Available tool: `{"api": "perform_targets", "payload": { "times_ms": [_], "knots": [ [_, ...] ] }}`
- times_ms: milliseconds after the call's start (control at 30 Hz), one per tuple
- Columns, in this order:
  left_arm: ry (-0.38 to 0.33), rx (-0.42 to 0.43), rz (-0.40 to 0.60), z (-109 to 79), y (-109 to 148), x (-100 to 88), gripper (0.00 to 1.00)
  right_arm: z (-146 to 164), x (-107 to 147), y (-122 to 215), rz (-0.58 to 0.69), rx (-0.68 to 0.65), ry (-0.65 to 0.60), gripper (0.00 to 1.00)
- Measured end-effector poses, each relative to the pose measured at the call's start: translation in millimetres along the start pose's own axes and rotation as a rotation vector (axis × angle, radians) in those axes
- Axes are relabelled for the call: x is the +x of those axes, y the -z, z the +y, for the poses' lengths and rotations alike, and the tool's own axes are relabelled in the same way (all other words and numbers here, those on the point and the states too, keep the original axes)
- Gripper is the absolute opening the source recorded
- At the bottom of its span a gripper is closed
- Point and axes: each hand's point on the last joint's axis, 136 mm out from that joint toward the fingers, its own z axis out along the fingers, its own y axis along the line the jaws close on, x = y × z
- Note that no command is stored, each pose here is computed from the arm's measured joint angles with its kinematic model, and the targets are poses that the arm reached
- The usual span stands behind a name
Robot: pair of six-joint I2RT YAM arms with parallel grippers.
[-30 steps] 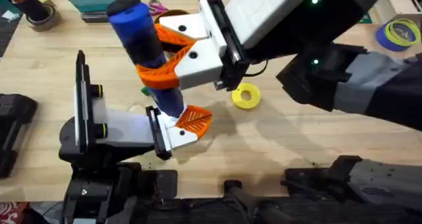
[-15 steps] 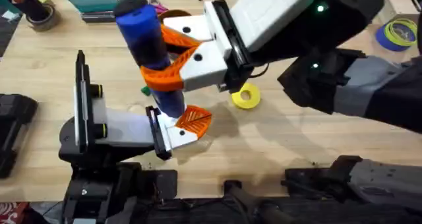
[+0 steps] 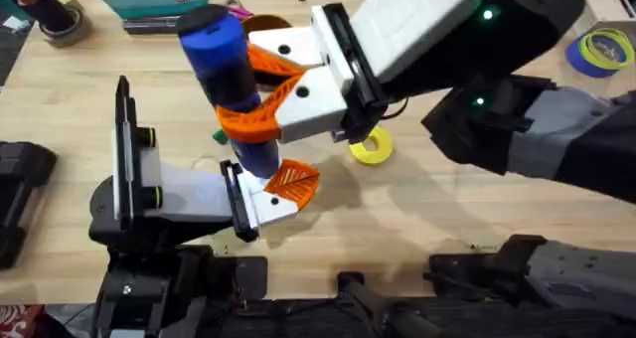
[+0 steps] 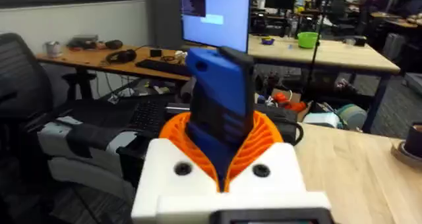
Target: Pick up the gripper from the table and insert it into the empty holder that is missing its gripper. Then pick up a screw, insert it into the mounting hole, and use the screwdriver to tighten it. Finally, clean up the table by picking up the vegetable and placing it into the bucket.
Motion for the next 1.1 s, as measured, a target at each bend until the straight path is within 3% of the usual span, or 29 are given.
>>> {"api": "perform_targets", "payload": {
  "times_ms": [1100],
  "knots": [
    [0.012, 0.006, 0.003, -0.5, -0.2, 1.1, 0.004, -7.9, 4.6, -2.8, 0.021, 0.076, -0.050, 0.024]
  ]
}}
